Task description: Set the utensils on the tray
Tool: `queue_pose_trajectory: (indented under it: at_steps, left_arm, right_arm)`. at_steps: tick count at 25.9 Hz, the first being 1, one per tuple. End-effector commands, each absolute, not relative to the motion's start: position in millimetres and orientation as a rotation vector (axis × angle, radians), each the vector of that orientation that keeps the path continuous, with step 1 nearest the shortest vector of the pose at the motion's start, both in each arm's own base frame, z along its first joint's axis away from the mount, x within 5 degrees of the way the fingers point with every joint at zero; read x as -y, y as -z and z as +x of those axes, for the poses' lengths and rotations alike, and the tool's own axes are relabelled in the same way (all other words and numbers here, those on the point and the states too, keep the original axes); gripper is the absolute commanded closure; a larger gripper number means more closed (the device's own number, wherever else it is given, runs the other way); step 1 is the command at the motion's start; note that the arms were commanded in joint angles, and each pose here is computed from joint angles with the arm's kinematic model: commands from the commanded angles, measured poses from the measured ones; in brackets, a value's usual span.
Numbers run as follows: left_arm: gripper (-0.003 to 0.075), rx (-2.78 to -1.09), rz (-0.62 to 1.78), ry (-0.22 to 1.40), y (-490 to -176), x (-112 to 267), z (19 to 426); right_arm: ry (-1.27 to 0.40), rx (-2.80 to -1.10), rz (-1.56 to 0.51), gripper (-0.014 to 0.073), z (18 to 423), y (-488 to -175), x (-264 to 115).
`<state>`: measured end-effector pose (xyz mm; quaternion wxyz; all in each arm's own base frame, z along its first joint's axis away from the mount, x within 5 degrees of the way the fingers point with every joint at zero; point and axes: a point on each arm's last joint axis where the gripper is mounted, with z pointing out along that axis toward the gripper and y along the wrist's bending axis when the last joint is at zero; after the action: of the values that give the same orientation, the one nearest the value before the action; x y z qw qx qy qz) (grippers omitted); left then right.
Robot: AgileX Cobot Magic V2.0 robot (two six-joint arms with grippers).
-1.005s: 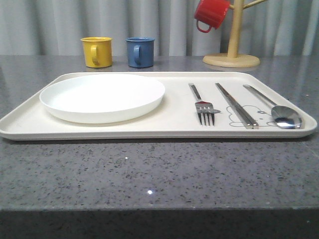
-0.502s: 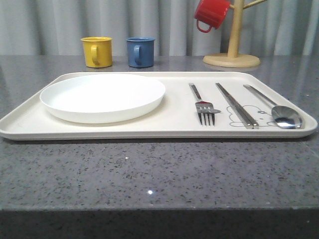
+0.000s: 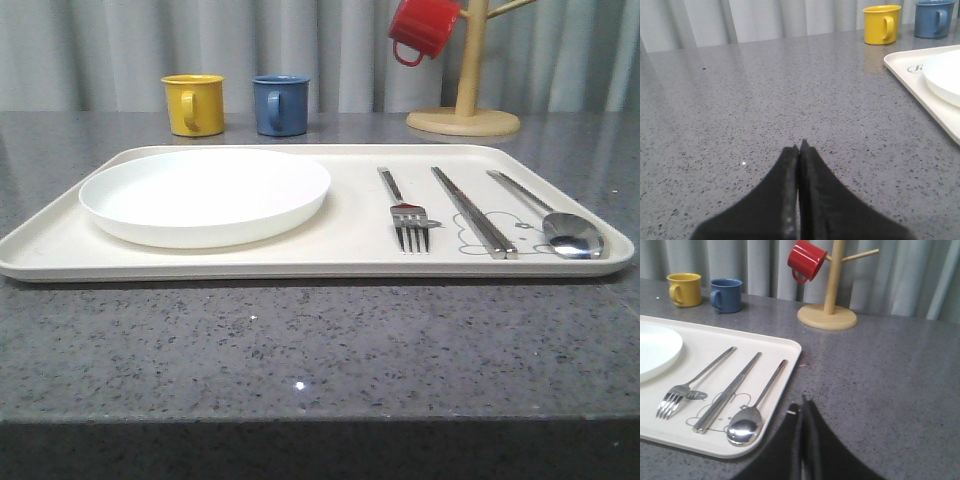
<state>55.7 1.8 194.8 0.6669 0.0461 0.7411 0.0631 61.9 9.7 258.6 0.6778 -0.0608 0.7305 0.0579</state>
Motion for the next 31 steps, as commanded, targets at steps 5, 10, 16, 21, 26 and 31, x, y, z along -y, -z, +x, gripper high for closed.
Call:
queue_pose_trajectory:
  at_steps: [5,10,16,21,26,31]
  left_arm:
    - [0.0739,-1.569,0.084,-0.135,-203,-2,55]
    - [0.0739,-1.569,0.084,-0.135,-203,-2,55]
    - [0.0739,-1.569,0.084,-0.135,-203,-2,55]
    - [0.0739,-1.569,0.084,-0.135,-203,-2,55]
    - [0.0739,-1.569,0.084,-0.135,-203,-2,55]
    - [0.0739,-1.569,0.084,-0.135,-203,-2,55]
  right_arm:
    - [-0.101,-1.492,0.022,0.0665,56,-219,-3]
    - [-0.103,-1.532,0.037,0.0665,55,-204,-2]
    - [-0.1,-1.531,0.039,0.0665,55,-204,-2]
    - [-0.1,-1.531,0.039,0.0665,55,-204,-2]
    - [-0.1,-1.531,0.039,0.0665,55,-204,-2]
    - [-0.1,-1.531,0.039,0.0665,55,-204,-2]
